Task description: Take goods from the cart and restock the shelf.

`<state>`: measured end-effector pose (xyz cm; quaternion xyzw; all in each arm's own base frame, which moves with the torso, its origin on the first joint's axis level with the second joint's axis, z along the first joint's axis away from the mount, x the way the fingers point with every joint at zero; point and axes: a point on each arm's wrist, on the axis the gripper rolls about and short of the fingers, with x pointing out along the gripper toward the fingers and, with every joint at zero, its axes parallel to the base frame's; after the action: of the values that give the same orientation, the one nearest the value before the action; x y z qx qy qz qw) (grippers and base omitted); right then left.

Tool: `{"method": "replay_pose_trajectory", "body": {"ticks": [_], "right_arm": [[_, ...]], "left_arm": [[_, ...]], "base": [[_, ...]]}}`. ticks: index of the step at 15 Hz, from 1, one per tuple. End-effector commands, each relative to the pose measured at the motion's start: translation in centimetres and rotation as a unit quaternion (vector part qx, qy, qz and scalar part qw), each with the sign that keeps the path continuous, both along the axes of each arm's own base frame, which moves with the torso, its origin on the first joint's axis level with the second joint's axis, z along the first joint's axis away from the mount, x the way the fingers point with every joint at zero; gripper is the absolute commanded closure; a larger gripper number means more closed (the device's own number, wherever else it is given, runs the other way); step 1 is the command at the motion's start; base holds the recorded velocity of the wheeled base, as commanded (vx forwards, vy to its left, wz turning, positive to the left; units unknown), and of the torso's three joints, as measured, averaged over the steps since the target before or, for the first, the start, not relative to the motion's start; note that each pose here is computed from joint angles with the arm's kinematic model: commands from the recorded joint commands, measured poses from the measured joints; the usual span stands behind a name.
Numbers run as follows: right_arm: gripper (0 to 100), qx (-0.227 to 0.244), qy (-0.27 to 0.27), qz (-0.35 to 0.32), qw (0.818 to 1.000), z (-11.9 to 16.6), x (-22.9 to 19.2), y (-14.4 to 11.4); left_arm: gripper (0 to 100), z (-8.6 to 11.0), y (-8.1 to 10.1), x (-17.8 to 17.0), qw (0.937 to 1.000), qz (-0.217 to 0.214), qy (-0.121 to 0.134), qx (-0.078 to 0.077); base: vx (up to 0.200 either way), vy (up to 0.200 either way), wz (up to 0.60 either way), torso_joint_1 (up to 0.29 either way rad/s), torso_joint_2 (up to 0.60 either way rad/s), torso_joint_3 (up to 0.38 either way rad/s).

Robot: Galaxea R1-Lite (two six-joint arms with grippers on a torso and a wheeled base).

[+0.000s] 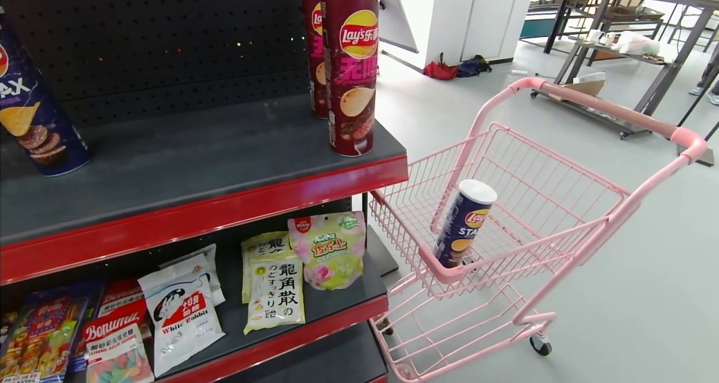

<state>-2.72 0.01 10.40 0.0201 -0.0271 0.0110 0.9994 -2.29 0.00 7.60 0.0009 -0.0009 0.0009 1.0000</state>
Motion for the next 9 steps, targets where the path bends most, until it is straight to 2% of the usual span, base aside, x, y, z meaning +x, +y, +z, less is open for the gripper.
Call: {"method": "replay_pose_trajectory", "body": {"ticks": [1,2,3,6,9], "right_arm": [[0,0.109,0.056,0.055,0.991,17.0,9.4,0.6],[0,0.080,0.116,0.095,0.985,15.3,12.3,1.4],[0,0.072,0.182,0.105,0.975,12.1,15.0,2.1],[0,0.051,0.244,0.141,0.958,3.8,22.2,4.9],[0,0.040,0.287,0.150,0.945,-1.4,26.7,6.8]], "left_arm": [[0,0.0,0.0,0.0,1.0000,0.000,0.000,0.000],[0,0.0,0.0,0.0,1.0000,0.000,0.000,0.000],[0,0.0,0.0,0.0,1.0000,0.000,0.000,0.000],[0,0.0,0.0,0.0,1.0000,0.000,0.000,0.000],[0,0.0,0.0,0.0,1.0000,0.000,0.000,0.001]], "base": [[0.000,0.000,0.00,0.000,0.00,0.000],[0.000,0.000,0.00,0.000,0.00,0.000],[0.000,0.000,0.00,0.000,0.00,0.000],[0.000,0.000,0.00,0.000,0.00,0.000],[0.000,0.000,0.00,0.000,0.00,0.000]]}}
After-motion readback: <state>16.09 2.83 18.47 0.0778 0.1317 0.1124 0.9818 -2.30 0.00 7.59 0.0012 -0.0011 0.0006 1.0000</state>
